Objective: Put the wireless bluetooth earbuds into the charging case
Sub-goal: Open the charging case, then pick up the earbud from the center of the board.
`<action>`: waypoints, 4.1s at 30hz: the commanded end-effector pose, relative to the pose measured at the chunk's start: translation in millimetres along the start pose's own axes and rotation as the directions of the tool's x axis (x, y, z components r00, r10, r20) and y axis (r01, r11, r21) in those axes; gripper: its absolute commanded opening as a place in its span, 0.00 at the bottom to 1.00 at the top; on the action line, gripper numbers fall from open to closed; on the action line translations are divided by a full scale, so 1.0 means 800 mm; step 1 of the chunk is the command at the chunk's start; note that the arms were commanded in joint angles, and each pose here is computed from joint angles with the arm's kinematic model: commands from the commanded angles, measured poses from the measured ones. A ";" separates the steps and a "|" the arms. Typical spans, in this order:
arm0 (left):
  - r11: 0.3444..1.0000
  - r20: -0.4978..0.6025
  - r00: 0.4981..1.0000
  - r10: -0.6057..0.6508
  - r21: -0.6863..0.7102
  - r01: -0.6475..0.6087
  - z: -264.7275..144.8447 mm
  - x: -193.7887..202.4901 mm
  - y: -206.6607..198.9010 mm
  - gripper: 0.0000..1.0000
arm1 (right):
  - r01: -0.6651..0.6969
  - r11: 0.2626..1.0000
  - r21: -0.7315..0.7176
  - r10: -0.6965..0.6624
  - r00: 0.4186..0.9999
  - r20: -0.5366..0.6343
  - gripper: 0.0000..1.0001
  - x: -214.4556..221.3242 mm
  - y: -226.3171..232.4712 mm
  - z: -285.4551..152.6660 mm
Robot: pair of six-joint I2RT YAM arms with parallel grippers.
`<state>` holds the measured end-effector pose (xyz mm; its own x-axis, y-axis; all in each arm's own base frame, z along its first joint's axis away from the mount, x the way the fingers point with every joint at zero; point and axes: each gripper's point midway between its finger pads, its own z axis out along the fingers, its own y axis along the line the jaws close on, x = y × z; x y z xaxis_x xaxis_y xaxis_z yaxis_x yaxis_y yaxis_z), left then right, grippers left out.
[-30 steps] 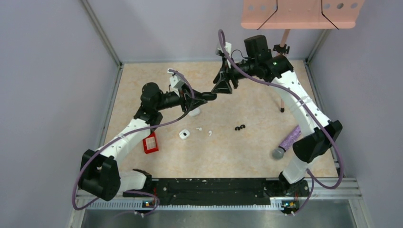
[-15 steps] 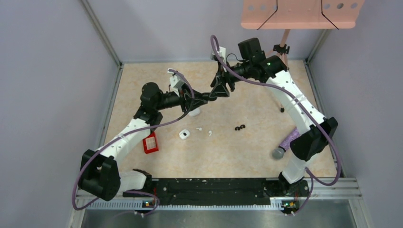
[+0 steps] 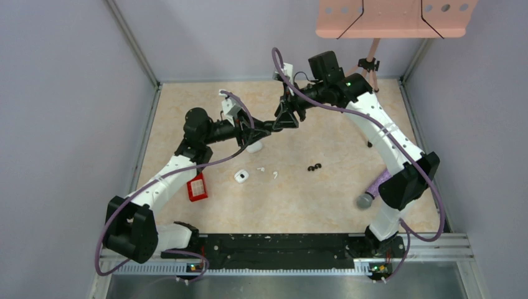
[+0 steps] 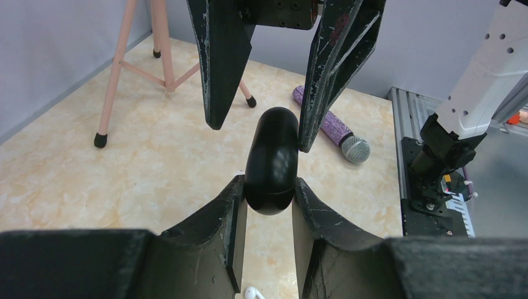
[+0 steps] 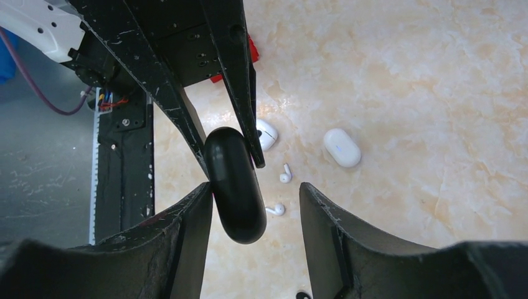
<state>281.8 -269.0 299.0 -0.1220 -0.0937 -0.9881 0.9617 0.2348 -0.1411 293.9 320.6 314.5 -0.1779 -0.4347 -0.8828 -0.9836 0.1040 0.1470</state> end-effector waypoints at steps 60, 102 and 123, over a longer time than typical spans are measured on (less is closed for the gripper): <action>0.996 0.057 0.997 -0.053 -0.064 0.056 0.000 -0.019 0.020 0.00 | 0.021 0.986 0.167 -0.045 0.989 0.144 0.53 -0.079 -0.009 -0.068; 0.943 0.053 0.990 -0.134 -0.300 0.143 -0.080 -0.029 0.054 0.00 | -0.095 0.968 0.233 0.201 0.848 -0.490 0.26 0.347 -0.120 0.015; 0.939 0.062 0.989 -0.137 -0.308 0.150 -0.080 -0.027 0.060 0.00 | -0.119 0.973 0.198 0.209 0.820 -0.533 0.30 0.373 -0.096 0.003</action>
<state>313.8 -195.4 298.6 -0.2906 -0.1739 -0.9409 0.7974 0.4994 -0.3386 314.9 187.6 32.6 -0.3844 -0.8152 -0.4332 -0.9231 0.3430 0.1738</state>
